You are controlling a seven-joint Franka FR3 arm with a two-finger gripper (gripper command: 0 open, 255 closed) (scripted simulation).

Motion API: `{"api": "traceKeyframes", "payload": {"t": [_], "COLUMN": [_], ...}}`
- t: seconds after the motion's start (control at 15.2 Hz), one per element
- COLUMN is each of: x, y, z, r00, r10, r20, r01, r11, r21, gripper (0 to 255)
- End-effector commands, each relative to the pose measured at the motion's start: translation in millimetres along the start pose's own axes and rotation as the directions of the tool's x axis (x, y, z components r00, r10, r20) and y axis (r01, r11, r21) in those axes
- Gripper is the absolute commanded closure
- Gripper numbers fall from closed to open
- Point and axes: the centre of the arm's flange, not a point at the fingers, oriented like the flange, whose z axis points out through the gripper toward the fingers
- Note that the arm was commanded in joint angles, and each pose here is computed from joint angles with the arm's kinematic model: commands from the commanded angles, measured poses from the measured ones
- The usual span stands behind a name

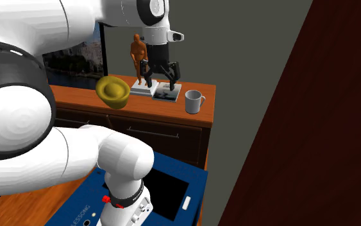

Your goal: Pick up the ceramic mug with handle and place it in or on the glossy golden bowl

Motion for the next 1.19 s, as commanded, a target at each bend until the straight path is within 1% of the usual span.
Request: {"api": "traceKeyframes", "payload": {"t": [0.0,1.12], "x": [0.0,190.7], "y": [0.0,15.0], "z": [0.0,94.1], "r00": [1.000,0.996], "r10": [0.000,0.043], "r20": [0.000,-0.082], "r01": [0.000,-0.042], "r11": [1.000,0.999], "r21": [0.000,0.017], "gripper": [0,0]}}
